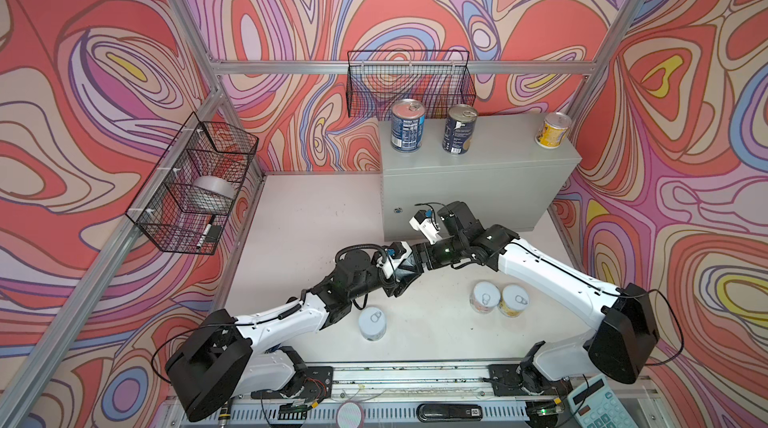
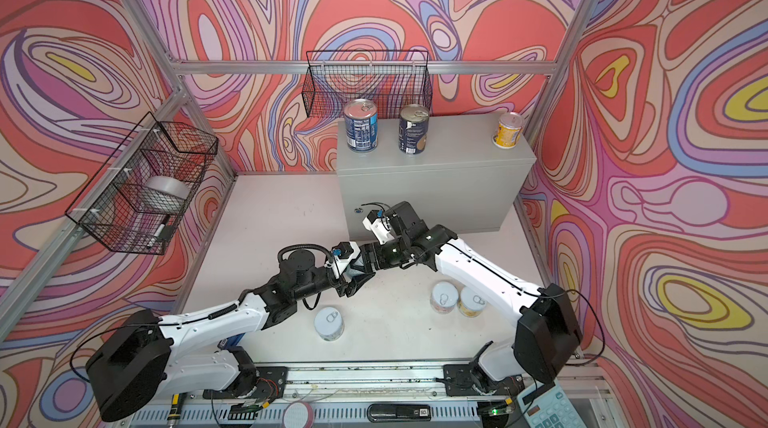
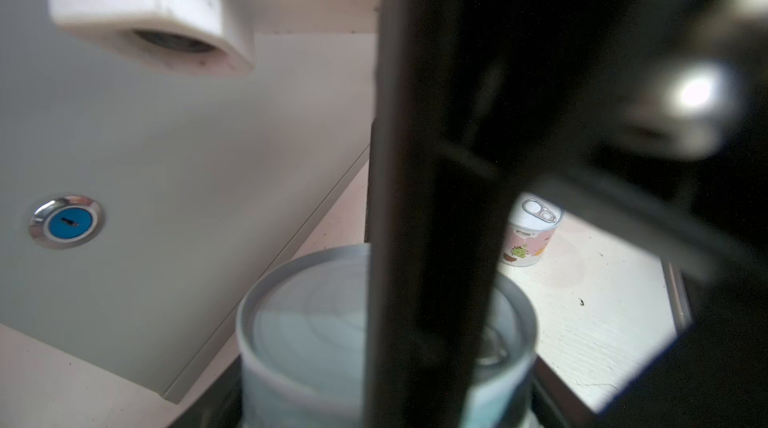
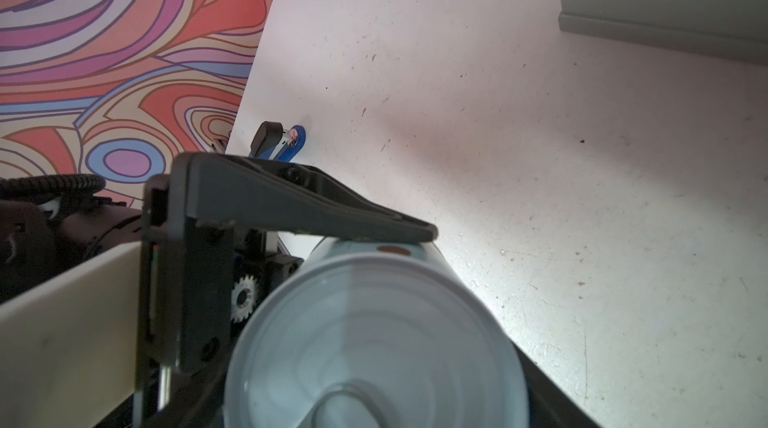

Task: Place and organize the canned foods onto the counter
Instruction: 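Close the left gripper on the white can held by the right gripper, then open the right gripper and draw it back while the left gripper holds the can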

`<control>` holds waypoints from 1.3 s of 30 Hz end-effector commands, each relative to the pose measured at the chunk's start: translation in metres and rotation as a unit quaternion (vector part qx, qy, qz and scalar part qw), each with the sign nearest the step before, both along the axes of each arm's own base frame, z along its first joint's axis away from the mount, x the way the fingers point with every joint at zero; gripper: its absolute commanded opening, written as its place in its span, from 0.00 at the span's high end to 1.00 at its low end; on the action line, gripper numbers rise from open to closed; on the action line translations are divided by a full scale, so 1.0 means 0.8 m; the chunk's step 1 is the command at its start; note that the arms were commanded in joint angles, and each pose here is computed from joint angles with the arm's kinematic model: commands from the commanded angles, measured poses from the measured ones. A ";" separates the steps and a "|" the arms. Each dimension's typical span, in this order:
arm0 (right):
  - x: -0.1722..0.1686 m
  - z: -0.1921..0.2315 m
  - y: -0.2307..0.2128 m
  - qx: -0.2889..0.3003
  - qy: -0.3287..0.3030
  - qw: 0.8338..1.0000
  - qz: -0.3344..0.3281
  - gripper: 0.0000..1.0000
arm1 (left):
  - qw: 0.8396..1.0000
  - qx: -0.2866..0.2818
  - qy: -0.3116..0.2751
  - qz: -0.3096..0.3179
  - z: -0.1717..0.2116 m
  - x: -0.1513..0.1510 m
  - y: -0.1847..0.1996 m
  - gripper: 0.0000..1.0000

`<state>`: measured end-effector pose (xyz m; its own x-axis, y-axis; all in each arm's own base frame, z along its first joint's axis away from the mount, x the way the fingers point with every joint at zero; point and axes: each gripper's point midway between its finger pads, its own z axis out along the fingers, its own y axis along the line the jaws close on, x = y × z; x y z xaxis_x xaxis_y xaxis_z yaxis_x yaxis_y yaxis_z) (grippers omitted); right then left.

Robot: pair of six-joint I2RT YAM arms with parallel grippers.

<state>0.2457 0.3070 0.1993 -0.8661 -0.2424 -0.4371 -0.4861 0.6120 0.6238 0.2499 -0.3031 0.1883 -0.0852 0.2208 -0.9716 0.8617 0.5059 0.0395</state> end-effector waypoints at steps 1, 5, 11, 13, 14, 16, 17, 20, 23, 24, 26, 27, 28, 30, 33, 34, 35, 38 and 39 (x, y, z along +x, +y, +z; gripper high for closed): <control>-0.025 0.008 0.021 0.044 0.014 0.997 0.060 0.14 | 0.998 -0.021 -0.047 0.028 0.037 0.010 0.008 0.64; -0.023 0.008 0.021 0.047 0.011 0.997 0.061 0.08 | 0.998 -0.012 -0.048 0.040 0.025 0.008 0.019 0.64; -0.011 -0.005 0.009 0.002 0.001 0.999 0.039 0.06 | 0.998 -0.010 -0.048 0.045 0.020 0.008 0.021 0.64; -0.007 -0.014 0.002 -0.019 -0.003 0.999 0.032 0.06 | 0.998 -0.009 -0.049 0.049 0.019 0.009 0.023 0.64; -0.005 -0.016 0.000 -0.026 -0.005 0.999 0.028 0.06 | 0.997 -0.009 -0.050 0.051 0.019 0.010 0.024 0.64; -0.002 -0.021 -0.003 -0.036 -0.008 0.999 0.022 0.06 | 0.997 -0.008 -0.051 0.055 0.019 0.010 0.026 0.64; -0.002 -0.023 -0.005 -0.039 -0.008 0.999 0.021 0.06 | 0.997 -0.008 -0.054 0.058 0.020 0.011 0.027 0.64; 0.000 -0.024 -0.011 -0.047 -0.014 0.999 0.014 0.06 | 0.996 -0.006 -0.056 0.064 0.020 0.012 0.030 0.64; 0.005 -0.019 -0.020 -0.052 -0.027 0.998 -0.001 0.06 | 0.996 -0.005 -0.057 0.073 0.020 0.014 0.034 0.64; 0.007 -0.018 -0.024 -0.056 -0.033 0.998 -0.010 0.06 | 0.995 -0.006 -0.059 0.078 0.021 0.015 0.035 0.64; 0.013 -0.013 -0.038 -0.064 -0.048 0.996 -0.034 0.06 | 0.994 -0.008 -0.062 0.090 0.023 0.019 0.039 0.64; 0.016 -0.009 -0.044 -0.066 -0.055 0.995 -0.045 0.06 | 0.994 -0.009 -0.063 0.094 0.024 0.019 0.040 0.64; 0.018 -0.003 -0.051 -0.065 -0.066 0.994 -0.057 0.06 | 0.993 -0.010 -0.065 0.099 0.026 0.021 0.042 0.64; 0.019 0.011 -0.063 -0.060 -0.086 0.992 -0.076 0.06 | 0.991 -0.014 -0.064 0.114 0.030 0.026 0.046 0.64; 0.015 0.036 -0.080 -0.048 -0.126 0.986 -0.096 0.05 | 0.989 -0.025 -0.064 0.129 0.042 0.032 0.048 0.64; 0.013 0.044 -0.086 -0.042 -0.140 0.984 -0.105 0.05 | 0.989 -0.031 -0.063 0.129 0.047 0.032 0.048 0.64; 0.011 0.052 -0.093 -0.037 -0.154 0.981 -0.114 0.04 | 0.989 -0.038 -0.063 0.130 0.054 0.032 0.047 0.64; 0.001 0.063 -0.114 -0.025 -0.189 0.972 -0.141 0.03 | 0.987 -0.063 -0.063 0.133 0.085 0.037 0.043 0.64; -0.003 0.066 -0.121 -0.023 -0.198 0.969 -0.149 0.02 | 0.986 -0.071 -0.061 0.135 0.093 0.039 0.042 0.63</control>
